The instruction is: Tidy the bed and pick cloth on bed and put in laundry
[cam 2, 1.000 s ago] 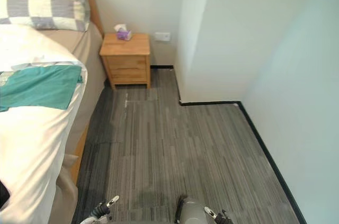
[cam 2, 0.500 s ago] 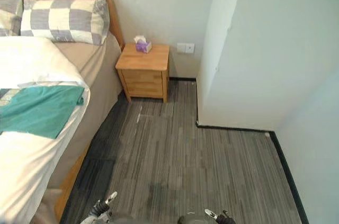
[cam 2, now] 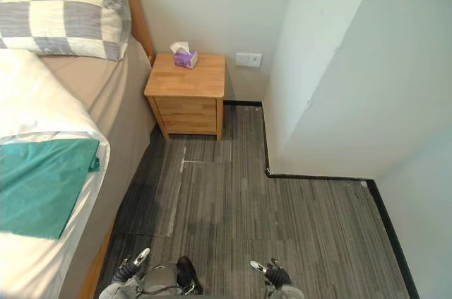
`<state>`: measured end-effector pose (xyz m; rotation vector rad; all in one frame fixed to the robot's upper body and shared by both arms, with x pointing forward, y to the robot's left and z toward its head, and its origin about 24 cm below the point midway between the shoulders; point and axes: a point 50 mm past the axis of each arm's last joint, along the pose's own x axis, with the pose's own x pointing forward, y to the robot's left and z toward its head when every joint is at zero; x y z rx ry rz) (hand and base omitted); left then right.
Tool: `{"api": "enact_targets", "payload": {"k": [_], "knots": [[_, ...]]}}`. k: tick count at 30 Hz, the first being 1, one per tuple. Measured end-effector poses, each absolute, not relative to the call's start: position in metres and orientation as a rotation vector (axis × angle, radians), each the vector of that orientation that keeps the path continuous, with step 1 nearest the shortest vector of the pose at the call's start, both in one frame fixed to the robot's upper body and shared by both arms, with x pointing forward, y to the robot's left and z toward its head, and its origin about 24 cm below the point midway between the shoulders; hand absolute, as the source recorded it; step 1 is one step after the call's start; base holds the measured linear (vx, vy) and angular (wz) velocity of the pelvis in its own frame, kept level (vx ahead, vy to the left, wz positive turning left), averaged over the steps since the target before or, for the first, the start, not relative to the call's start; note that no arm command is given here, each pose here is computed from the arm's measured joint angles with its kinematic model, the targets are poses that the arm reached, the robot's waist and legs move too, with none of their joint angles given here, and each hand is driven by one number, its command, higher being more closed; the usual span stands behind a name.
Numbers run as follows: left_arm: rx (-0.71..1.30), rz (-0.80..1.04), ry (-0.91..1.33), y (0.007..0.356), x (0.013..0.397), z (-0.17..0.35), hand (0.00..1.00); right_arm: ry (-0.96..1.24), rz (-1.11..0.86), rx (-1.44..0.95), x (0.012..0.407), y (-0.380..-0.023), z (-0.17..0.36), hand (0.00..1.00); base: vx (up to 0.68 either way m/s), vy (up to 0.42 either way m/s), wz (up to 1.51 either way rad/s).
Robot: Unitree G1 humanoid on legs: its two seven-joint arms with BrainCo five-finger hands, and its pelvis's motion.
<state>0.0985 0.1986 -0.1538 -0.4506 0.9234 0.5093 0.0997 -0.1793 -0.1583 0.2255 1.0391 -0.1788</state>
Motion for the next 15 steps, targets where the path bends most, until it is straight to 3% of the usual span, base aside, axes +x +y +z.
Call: {"api": "enact_targets", "payload": {"k": [9, 15], "knots": [[-0.261, 0.414, 1.029, 0.211, 0.086, -0.159, 0.0, 1.033, -0.245, 0.232, 0.096, -0.191, -0.16, 0.0, 0.2, 0.131, 0.27], [-0.243, 0.343, 1.05, 0.202, 0.094, -0.16, 0.0, 0.971, -0.201, 0.225, 0.11, -0.189, -0.156, 0.0, 0.31, -0.107, 0.51]]}}
